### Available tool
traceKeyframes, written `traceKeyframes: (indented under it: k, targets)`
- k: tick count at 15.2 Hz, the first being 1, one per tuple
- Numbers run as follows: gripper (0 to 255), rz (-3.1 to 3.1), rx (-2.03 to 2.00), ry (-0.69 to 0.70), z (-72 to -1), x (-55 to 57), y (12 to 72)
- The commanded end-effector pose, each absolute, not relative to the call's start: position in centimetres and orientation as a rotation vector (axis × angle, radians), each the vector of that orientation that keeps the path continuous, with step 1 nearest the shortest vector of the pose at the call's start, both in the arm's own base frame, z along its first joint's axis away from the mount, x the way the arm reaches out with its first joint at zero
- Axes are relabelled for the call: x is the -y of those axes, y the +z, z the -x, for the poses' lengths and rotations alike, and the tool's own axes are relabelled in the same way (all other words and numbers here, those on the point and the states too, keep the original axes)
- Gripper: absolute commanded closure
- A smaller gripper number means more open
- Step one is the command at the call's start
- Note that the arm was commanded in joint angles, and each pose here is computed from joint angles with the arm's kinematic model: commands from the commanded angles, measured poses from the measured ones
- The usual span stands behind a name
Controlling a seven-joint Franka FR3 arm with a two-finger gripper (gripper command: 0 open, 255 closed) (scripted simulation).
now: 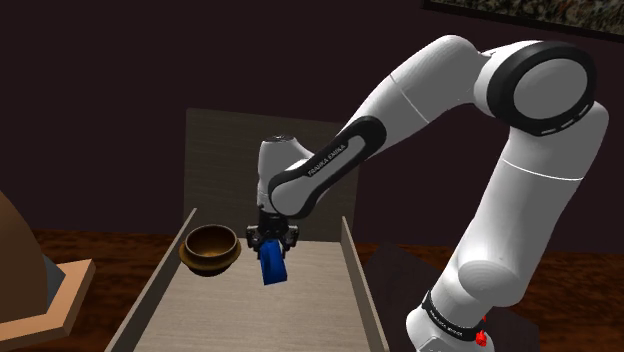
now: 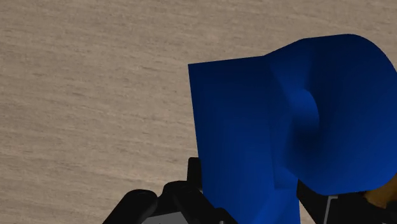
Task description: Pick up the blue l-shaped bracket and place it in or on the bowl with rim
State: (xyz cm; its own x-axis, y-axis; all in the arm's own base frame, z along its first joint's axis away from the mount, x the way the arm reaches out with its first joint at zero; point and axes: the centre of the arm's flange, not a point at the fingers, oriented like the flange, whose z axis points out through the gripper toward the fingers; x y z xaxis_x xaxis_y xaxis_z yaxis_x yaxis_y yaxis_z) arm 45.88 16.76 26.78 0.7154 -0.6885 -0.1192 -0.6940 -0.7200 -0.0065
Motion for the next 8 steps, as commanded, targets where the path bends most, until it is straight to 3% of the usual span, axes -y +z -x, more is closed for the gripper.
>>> traceKeyframes:
  k: [1,8]
  targets:
    - [255,2.863,-1.154,0.168,-46.0,-16.7,27.9]
    - [255,2.863,-1.154,0.168,-46.0,-16.7,31.6]
